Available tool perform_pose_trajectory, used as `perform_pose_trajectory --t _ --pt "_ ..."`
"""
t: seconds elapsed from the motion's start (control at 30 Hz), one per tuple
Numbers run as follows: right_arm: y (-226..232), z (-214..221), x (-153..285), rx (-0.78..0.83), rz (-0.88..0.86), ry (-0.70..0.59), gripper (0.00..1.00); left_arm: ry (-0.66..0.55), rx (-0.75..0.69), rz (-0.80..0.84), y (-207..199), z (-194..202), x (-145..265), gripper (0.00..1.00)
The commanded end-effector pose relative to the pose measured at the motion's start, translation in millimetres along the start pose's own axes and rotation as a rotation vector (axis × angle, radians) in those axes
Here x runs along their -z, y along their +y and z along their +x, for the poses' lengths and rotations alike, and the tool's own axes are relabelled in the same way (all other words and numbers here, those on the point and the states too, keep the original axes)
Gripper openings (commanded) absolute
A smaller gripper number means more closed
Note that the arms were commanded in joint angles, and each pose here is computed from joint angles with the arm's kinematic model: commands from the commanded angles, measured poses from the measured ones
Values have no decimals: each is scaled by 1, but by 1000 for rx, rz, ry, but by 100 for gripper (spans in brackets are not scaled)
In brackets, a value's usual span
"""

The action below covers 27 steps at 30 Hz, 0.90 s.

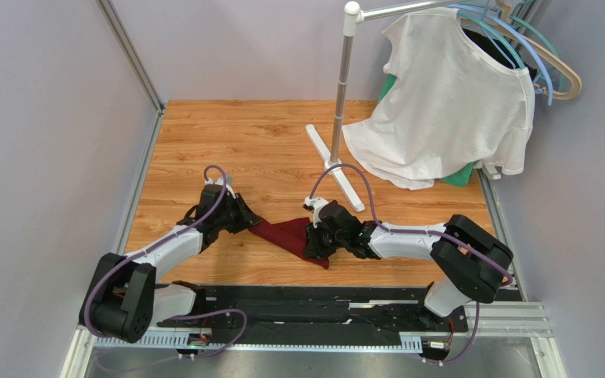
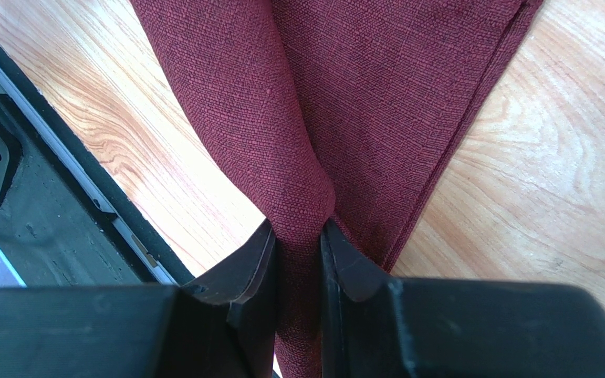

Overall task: Fold the napkin, place the utensils inside, and roll it up
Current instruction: Roll the napkin at the center of the board.

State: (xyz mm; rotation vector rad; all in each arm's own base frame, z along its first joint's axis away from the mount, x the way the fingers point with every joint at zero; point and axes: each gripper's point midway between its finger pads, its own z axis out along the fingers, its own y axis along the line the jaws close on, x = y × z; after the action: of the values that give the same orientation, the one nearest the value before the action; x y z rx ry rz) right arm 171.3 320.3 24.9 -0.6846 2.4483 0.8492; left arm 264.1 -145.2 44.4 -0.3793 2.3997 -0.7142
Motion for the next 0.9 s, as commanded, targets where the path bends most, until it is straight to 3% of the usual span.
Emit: perform_pose_trajectory --t 0.0,0.13,0.23,0.27,0.43,0.5,0.57,0.6,0.87 --pt "-34 72 2 -34 127 228 16 4 -22 11 -1 -1 0 22" --pt "-36 71 4 -33 141 227 20 68 -57 13 3 10 -6 15" --pt "-33 64 9 -21 137 206 34 151 -93 30 2 20 -12 12" --pt "-31 59 11 -9 135 195 43 158 -102 42 -2 18 -14 12" --pt "-24 42 24 48 142 172 57 185 -172 49 -3 17 -14 10" --pt "-22 33 29 70 161 160 71 192 -197 33 -2 14 -12 10" --pt "-18 24 34 91 168 140 73 188 -203 55 -7 12 -13 10" --pt "-21 22 38 104 192 141 92 193 -208 59 -8 13 -13 10" --pt "-3 -30 59 274 282 -9 95 230 -239 67 -12 21 -16 9"
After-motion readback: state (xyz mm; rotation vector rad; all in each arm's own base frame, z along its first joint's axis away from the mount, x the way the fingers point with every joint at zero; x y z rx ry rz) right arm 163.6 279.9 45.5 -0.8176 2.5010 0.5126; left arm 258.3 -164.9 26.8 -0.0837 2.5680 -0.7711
